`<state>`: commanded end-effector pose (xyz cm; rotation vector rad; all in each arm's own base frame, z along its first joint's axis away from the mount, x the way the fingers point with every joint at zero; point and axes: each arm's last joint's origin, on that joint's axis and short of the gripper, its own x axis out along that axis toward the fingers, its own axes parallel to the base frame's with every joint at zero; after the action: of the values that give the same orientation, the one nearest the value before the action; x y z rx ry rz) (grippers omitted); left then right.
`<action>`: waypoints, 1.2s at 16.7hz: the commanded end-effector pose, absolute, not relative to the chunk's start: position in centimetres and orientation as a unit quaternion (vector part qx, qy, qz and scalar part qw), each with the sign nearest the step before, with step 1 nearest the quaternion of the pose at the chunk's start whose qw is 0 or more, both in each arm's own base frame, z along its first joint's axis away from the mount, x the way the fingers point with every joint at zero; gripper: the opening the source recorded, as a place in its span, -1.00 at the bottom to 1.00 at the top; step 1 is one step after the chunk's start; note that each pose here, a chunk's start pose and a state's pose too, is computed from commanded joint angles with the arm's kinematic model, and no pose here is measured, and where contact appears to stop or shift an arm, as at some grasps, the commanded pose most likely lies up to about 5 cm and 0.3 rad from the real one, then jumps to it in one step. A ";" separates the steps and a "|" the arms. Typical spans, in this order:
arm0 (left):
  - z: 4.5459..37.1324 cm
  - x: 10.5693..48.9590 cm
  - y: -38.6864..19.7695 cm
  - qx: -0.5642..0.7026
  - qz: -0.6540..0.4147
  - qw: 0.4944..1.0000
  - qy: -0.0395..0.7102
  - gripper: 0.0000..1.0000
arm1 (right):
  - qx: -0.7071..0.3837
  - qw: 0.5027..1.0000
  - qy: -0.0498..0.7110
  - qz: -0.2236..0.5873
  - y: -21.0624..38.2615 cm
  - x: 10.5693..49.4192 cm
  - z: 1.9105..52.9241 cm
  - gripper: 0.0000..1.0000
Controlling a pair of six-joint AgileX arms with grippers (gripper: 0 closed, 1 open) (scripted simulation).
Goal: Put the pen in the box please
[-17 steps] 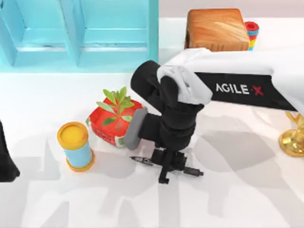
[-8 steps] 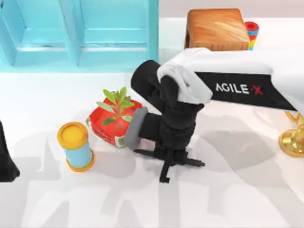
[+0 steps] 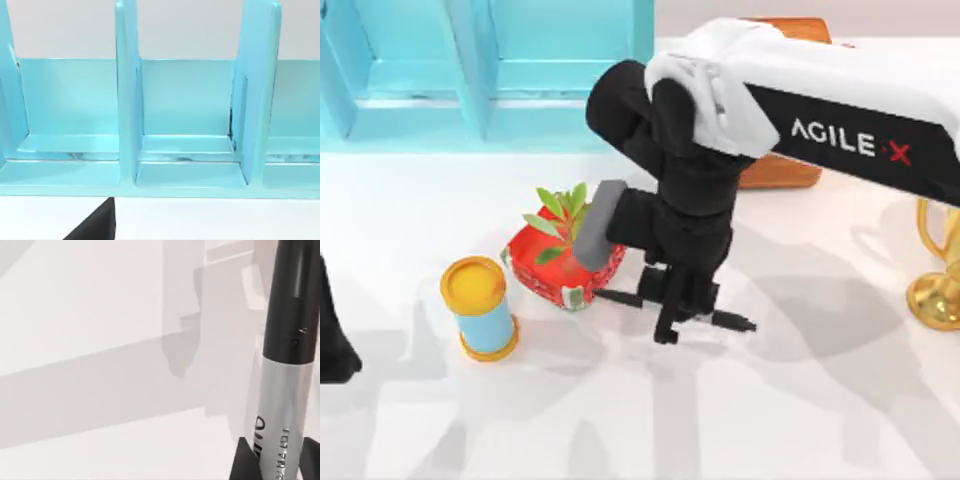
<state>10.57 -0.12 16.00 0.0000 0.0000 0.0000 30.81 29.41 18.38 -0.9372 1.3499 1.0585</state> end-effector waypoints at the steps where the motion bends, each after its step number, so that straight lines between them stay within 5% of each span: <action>1: 16.0 10.6 -0.1 0.000 0.000 1.000 0.000 1.00 | -0.397 0.560 0.572 0.449 29.3 30.7 19.6 -1.00; 10: 16.0 10.6 -0.1 0.000 0.000 1.000 0.000 1.00 | -0.385 0.581 0.568 0.439 28.7 31.1 22.4 -1.00; 15: 16.0 10.6 -0.1 0.000 0.000 1.000 0.000 1.00 | -0.289 0.697 0.561 0.341 23.4 35.2 28.3 -1.00; 20: 16.0 10.6 -0.1 0.000 0.000 1.000 0.000 1.00 | -0.107 0.805 0.566 0.144 13.1 39.7 33.0 -1.00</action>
<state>10.57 -0.12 16.00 0.0000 0.0000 0.0000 39.70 13.10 32.99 -0.2298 1.2108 0.3081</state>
